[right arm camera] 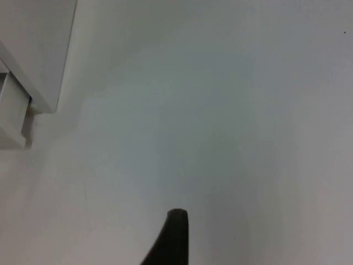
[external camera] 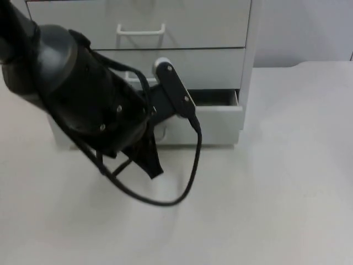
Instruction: Open the drawer with the left hand, place the block into the drawer with the right hand, then close the drawer with the left hand.
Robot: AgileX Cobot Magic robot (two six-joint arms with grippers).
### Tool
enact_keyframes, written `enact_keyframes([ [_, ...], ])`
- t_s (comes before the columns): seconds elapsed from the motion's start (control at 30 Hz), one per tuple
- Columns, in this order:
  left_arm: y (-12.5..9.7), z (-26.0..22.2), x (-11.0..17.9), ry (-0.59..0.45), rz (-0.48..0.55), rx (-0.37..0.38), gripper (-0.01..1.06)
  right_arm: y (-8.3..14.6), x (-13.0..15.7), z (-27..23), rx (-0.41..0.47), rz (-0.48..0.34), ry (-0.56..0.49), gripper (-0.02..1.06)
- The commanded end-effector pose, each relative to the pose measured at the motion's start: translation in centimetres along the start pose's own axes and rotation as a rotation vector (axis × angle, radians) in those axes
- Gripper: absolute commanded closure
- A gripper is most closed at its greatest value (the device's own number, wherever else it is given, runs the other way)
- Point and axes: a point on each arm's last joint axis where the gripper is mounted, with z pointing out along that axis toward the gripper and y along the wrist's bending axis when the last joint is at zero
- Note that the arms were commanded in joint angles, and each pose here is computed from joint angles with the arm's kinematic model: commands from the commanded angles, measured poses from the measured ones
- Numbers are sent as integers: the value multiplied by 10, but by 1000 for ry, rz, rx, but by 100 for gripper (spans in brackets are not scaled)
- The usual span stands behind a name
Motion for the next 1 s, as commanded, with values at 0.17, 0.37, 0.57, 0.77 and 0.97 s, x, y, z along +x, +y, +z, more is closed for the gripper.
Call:
enact_keyframes([
  [0.17,37,22,-7,0,-70,-80,105,-1,-2,-1,9,-3,-29,24],
  [0.37,52,31,-5,11,-106,-104,105,-1,-2,-1,9,-3,-33,24],
  [0.57,37,25,-3,11,-64,-76,105,-1,-2,-1,11,-5,-33,24],
  [0.77,3,-7,9,36,-30,12,105,-1,-2,-1,12,-6,-35,24],
  [0.97,-20,-57,20,39,-59,84,105,-1,-2,-1,12,-6,-35,24],
])
